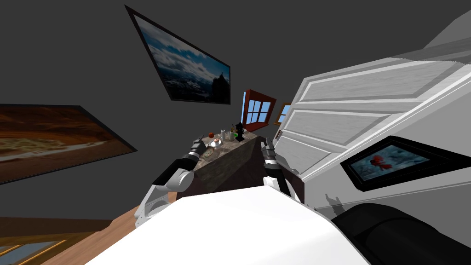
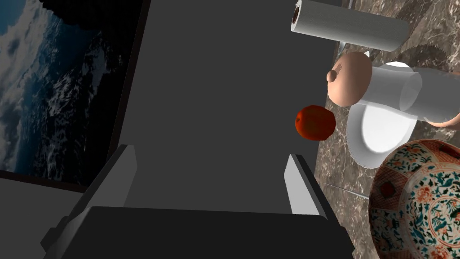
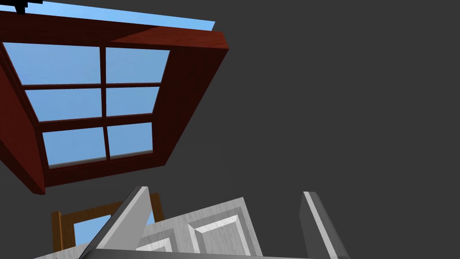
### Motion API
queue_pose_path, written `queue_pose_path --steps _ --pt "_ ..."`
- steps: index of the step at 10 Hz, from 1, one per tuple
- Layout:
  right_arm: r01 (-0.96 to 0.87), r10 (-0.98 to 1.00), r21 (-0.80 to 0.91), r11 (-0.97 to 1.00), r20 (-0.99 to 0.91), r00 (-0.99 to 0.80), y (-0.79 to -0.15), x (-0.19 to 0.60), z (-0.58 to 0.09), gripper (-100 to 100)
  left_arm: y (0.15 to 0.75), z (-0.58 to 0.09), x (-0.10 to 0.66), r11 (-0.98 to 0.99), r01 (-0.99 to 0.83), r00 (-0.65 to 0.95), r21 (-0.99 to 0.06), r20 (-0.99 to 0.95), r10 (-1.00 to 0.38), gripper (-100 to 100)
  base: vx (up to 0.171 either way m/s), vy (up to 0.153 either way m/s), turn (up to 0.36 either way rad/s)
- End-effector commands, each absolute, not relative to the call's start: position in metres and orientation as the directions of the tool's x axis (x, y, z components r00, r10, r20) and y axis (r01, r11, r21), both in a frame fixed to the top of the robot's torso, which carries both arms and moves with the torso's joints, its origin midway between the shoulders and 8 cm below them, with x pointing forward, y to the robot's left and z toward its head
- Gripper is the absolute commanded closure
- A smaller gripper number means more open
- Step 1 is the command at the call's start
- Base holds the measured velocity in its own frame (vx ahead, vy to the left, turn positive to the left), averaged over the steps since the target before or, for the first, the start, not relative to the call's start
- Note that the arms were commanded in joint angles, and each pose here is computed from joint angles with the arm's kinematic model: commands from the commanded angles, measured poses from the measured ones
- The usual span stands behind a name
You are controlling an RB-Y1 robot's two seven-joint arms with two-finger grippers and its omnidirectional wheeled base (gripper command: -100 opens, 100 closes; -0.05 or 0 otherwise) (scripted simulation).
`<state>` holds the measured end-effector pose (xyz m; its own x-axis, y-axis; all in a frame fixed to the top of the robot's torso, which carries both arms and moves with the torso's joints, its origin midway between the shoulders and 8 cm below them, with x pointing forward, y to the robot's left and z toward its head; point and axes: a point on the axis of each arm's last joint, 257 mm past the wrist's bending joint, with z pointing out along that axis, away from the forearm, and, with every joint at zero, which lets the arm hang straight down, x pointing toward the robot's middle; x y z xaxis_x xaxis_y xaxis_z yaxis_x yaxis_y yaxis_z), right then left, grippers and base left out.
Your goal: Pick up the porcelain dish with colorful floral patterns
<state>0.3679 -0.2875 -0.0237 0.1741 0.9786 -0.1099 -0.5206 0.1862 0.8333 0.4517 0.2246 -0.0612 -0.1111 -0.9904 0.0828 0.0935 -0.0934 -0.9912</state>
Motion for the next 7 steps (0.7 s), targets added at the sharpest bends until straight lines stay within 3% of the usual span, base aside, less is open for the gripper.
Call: queue_pose_path --steps 1,7 --pt "-0.521 0.979 0.833 0.186 -0.110 0.174 -0.288 0.368 -0.024 0 0.223 -0.072 0.454 -0.096 0.051 -0.113 -0.994 0.090 -0.990 -100 0.023 -0.027 0.024" --pt "-0.521 0.979 0.833 0.186 -0.110 0.174 -0.288 0.368 -0.024 0 0.222 -0.111 0.456 -0.112 -0.104 -0.108 -0.988 0.123 -0.987 -100 0.028 -0.029 0.035"
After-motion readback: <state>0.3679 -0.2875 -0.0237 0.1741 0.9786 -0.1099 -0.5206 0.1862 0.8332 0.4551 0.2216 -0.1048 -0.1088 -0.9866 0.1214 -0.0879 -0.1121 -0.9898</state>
